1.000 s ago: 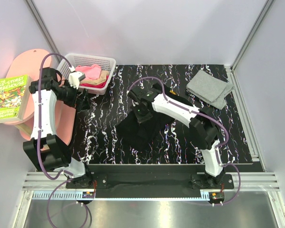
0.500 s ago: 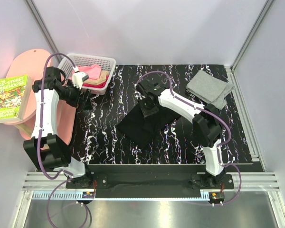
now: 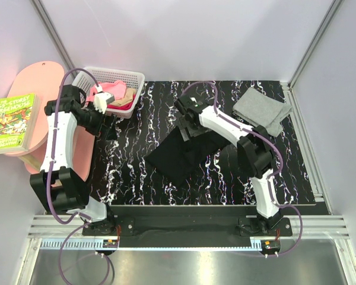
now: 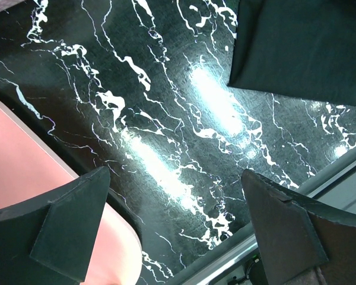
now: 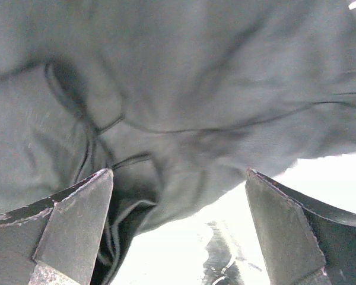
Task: Fold and stack the t-shirts
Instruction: Fold the tshirt
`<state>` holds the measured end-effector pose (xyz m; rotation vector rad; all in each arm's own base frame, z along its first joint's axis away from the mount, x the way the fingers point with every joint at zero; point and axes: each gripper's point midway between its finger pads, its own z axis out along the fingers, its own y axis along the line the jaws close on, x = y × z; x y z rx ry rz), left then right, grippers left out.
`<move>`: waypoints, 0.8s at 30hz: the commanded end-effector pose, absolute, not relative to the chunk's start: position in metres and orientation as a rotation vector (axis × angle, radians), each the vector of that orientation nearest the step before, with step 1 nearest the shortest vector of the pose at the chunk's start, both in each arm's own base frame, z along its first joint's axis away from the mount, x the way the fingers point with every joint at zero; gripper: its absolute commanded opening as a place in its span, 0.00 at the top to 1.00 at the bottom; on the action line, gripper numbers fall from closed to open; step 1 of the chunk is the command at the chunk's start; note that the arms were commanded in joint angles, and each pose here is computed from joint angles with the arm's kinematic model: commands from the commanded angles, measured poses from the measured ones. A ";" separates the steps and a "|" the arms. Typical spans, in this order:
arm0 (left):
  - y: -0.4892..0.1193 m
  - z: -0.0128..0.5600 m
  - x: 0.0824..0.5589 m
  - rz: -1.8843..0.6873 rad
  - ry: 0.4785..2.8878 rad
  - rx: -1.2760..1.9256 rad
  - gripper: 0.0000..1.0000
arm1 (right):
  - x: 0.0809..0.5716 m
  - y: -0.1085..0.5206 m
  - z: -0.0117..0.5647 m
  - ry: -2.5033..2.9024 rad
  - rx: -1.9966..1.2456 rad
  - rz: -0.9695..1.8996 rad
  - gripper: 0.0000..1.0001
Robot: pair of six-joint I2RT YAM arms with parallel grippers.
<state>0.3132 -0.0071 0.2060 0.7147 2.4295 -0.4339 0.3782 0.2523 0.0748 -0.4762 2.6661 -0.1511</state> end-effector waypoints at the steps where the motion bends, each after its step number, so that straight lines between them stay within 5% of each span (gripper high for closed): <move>1: -0.005 0.216 0.314 -0.381 2.395 0.728 0.01 | 0.401 0.240 0.148 2.515 -0.338 -0.267 0.00; 3: -0.006 0.216 0.315 -0.387 2.393 0.727 0.01 | 0.388 0.246 0.161 2.524 -0.342 -0.252 0.00; 11: -0.008 0.213 0.316 -0.397 2.404 0.728 0.01 | 0.272 0.403 0.176 2.641 -0.686 0.697 0.00; 24: -0.006 0.218 0.317 -0.368 2.390 0.733 0.01 | 0.256 0.360 0.079 2.909 -0.597 0.581 0.00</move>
